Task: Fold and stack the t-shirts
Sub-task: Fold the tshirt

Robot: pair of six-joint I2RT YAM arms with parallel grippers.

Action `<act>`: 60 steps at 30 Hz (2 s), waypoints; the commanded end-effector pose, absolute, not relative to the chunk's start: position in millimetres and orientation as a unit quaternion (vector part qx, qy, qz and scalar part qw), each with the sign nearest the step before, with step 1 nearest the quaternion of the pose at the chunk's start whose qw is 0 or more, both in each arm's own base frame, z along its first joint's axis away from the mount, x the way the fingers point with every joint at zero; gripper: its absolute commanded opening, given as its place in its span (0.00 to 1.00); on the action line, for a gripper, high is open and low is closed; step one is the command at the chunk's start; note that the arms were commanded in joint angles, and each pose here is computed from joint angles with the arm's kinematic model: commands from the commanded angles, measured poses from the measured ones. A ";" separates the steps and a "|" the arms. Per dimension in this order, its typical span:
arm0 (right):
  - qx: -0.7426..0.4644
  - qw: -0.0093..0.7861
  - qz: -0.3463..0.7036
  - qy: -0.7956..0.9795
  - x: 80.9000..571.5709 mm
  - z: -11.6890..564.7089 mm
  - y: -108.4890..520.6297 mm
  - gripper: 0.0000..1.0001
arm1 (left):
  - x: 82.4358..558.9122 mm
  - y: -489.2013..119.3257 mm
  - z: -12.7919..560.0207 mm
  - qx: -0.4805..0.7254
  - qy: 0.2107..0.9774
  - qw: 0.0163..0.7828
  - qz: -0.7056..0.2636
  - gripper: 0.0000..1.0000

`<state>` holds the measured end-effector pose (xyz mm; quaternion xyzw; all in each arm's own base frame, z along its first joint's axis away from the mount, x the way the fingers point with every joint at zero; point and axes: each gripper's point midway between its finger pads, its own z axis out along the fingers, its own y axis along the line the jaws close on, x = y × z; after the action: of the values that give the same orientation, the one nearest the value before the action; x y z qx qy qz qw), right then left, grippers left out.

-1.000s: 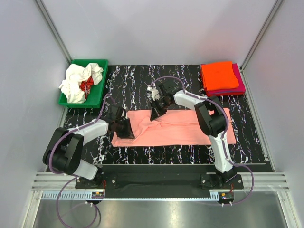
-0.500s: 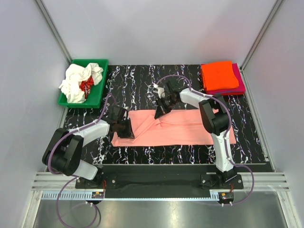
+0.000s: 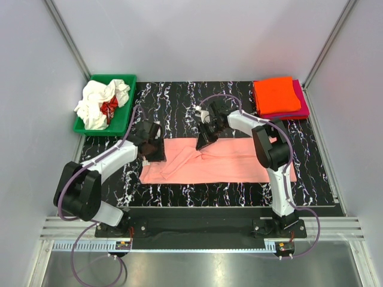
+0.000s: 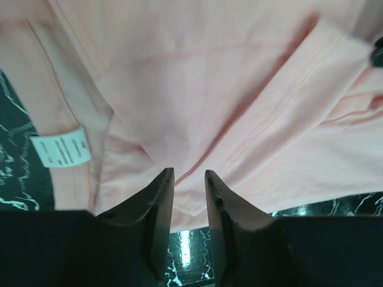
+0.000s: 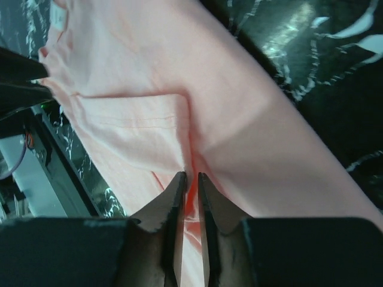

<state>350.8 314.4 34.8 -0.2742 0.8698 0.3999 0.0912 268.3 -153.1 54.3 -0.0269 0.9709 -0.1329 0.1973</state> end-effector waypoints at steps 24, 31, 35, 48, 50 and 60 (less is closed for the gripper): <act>-0.048 0.270 0.178 0.945 412.2 84.3 222.1 0.20 | 387.3 -137.6 25.1 -0.073 0.977 0.196 -0.052 0.34; 0.015 0.364 0.167 0.916 408.4 162.5 188.2 0.24 | 448.4 -153.4 25.4 -0.087 0.969 0.203 -0.107 0.34; 0.036 0.410 0.156 0.898 399.8 196.7 172.0 0.24 | 489.9 -172.1 33.7 -0.081 0.961 0.228 -0.137 0.34; 0.075 0.454 0.157 0.874 369.1 227.8 148.3 0.25 | 638.2 -268.3 139.9 0.005 0.837 0.413 -0.360 0.36; 0.074 0.458 0.150 0.873 368.7 229.6 145.4 0.26 | 632.2 -271.7 150.8 0.015 0.821 0.427 -0.379 0.37; 0.079 0.462 0.145 0.871 357.1 227.0 137.9 0.28 | 542.6 -244.0 255.6 0.016 0.797 0.480 -0.365 0.42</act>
<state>360.9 140.9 218.5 0.0698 0.8813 0.1423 0.4452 557.6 -246.8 147.9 -0.0075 0.8592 -0.3438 0.3789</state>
